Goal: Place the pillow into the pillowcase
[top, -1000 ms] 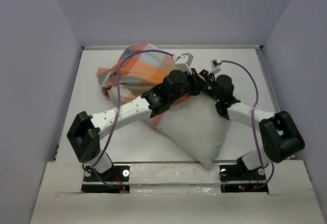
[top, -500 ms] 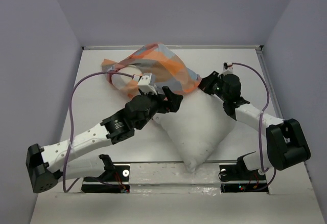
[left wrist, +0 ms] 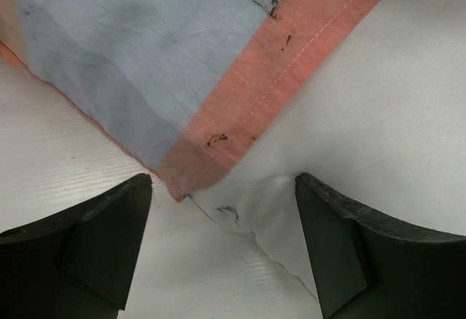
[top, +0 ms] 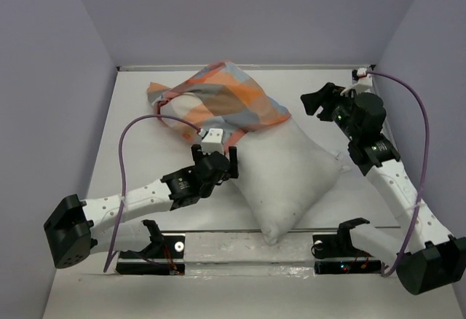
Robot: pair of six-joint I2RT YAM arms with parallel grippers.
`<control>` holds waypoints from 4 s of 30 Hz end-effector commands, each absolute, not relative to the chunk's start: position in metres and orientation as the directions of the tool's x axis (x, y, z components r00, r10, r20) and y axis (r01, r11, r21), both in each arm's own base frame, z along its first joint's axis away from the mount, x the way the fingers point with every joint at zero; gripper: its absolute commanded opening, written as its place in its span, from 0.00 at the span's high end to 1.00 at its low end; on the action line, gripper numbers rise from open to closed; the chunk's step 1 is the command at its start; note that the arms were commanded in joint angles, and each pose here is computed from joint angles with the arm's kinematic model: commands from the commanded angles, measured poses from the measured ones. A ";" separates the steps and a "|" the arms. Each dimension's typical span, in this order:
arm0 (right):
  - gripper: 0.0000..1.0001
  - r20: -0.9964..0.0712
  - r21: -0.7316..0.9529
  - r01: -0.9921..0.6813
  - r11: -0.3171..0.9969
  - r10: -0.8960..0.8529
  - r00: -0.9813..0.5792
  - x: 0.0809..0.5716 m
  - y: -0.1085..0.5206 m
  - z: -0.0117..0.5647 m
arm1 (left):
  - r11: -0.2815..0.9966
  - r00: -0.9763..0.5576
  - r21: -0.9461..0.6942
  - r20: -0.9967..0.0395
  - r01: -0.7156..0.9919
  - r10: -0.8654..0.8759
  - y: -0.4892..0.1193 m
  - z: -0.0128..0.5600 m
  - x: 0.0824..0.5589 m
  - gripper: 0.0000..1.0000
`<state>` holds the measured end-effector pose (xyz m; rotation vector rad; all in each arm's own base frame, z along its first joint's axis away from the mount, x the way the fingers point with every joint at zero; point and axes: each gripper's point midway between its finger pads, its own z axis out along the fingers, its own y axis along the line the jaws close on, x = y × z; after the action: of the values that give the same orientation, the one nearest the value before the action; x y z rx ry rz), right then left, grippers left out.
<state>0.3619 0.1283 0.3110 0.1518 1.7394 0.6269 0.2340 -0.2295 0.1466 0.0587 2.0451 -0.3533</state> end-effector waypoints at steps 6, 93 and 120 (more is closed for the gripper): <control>0.30 -0.879 0.450 -0.506 0.735 0.264 -0.398 0.286 0.173 0.307 | 0.991 -0.284 -0.110 -0.955 0.076 -0.085 -0.213 0.193 0.288 0.31; 1.00 -0.673 0.695 -0.616 0.372 0.036 -0.738 0.260 0.345 0.271 | 0.826 -0.275 -0.413 -0.905 0.384 -0.324 -0.265 0.392 0.326 0.37; 0.29 -0.850 0.504 -0.501 0.703 0.302 -0.431 0.294 0.204 0.295 | 0.901 -0.296 0.114 -0.921 0.420 0.255 -0.281 0.266 0.262 0.02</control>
<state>0.3116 0.1981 0.3123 -0.1192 1.7919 0.8893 0.2645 -0.2841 0.2730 0.3961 1.9078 -0.2572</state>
